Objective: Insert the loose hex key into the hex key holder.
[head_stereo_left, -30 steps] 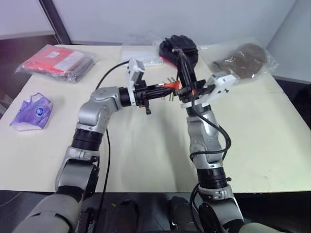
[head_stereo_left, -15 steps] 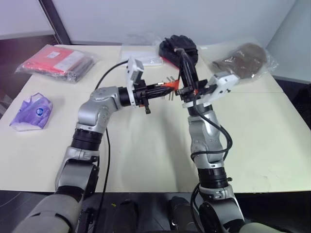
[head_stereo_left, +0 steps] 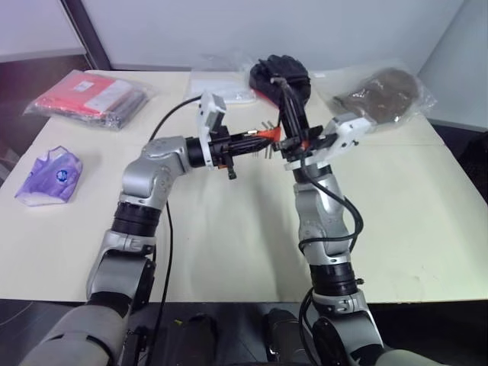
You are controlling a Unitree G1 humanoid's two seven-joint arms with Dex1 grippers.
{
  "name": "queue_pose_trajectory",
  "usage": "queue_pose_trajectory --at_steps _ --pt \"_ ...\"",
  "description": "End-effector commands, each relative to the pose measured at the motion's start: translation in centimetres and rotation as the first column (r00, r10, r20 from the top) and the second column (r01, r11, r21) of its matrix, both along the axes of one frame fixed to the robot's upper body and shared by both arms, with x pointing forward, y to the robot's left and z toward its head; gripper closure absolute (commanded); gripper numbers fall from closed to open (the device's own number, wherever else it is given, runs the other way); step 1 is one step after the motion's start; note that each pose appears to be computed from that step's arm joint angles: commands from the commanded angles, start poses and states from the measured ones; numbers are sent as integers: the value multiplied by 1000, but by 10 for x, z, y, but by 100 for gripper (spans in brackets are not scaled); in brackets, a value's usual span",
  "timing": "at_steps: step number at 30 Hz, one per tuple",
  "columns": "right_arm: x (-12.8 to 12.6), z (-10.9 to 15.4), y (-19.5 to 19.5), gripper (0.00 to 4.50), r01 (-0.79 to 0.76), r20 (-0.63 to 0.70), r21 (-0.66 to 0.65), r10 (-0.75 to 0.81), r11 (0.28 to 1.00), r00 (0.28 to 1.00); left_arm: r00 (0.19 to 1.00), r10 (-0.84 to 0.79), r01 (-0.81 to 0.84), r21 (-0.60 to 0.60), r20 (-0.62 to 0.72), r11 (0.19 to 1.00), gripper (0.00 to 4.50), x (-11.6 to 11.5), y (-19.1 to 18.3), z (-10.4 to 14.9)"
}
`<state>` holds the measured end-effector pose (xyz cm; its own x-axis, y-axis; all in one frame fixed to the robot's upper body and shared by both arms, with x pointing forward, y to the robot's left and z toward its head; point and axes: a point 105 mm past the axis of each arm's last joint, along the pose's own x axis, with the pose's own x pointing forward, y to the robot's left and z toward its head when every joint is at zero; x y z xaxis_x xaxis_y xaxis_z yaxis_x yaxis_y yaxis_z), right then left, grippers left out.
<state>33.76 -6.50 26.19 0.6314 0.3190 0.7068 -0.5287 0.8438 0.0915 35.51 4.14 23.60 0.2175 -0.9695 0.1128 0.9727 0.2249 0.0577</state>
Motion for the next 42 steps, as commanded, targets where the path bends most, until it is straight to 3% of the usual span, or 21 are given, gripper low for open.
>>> queue_pose_trajectory --at_steps 1,27,42 --pt "-5 7 2 446 -6 41 0 6 1000 999 998 -24 26 -31 66 999 450 -6 -1 20" --pt "-5 0 2 446 1 32 -33 0 999 1000 998 -26 30 -74 59 997 450 -7 0 29" --pt "-8 -17 3 446 -5 2 -78 5 997 1000 997 -26 32 -82 66 996 450 -7 -1 32"
